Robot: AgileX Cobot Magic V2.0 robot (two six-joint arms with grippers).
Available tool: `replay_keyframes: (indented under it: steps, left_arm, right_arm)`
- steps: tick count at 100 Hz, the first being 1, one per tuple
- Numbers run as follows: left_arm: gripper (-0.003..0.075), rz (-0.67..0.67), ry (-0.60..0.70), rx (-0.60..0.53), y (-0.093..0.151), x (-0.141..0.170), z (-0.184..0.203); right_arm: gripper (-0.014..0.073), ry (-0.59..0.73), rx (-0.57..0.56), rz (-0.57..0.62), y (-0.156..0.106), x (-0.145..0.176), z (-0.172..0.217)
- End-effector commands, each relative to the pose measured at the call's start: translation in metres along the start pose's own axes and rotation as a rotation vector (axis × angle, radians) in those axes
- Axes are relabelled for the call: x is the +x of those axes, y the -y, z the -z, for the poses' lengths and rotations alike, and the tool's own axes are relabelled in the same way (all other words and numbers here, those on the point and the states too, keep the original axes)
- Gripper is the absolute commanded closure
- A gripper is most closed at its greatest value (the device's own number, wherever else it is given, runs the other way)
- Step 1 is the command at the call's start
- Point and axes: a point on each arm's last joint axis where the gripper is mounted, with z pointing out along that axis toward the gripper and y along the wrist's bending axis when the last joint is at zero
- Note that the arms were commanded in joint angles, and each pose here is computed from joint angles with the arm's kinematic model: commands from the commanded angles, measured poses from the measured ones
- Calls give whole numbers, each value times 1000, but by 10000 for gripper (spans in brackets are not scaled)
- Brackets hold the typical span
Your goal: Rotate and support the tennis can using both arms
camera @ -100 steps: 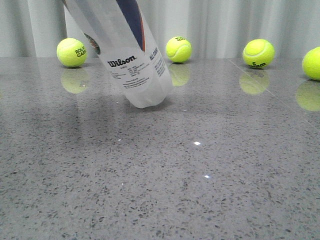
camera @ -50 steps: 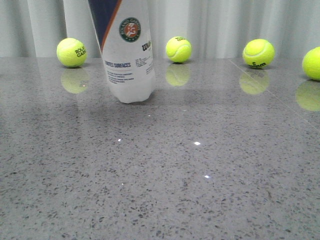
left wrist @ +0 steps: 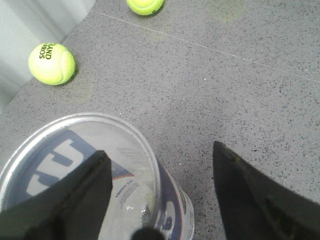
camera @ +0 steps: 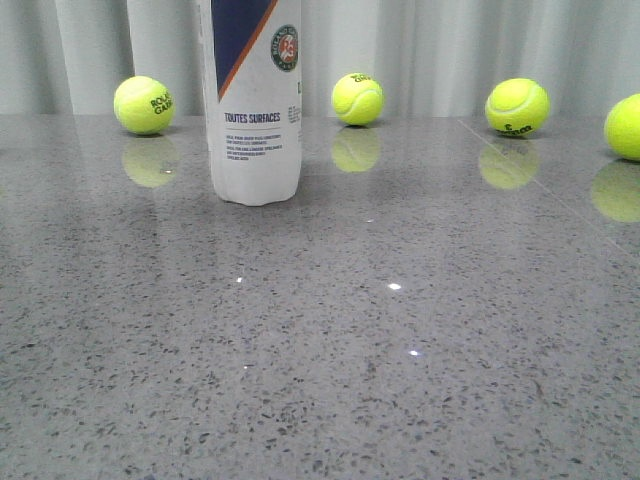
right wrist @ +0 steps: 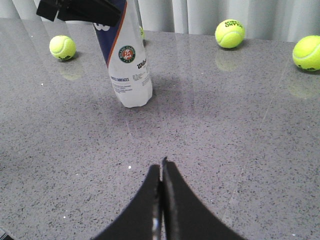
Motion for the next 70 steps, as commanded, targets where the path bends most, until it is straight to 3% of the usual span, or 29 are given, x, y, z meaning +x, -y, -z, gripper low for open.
replay_keyframes:
  steps: [1,16,52,70]
  left_arm:
    - [298,32,108,-34,-2,-16,18]
    - [332,30,146,-58,-3,-20,25]
    - [666,22,343,-185,-4,-31,74]
    - [739,103,427,-243,6,-9,89]
  right_arm:
    - [656,93,-12,9,-2,-14,2]
    - [656,93,-12,9,-2,-14,2]
    - [656,93,-12,9,-2,-14,2]
    - [656,93,-12,9,-2,-14,2]
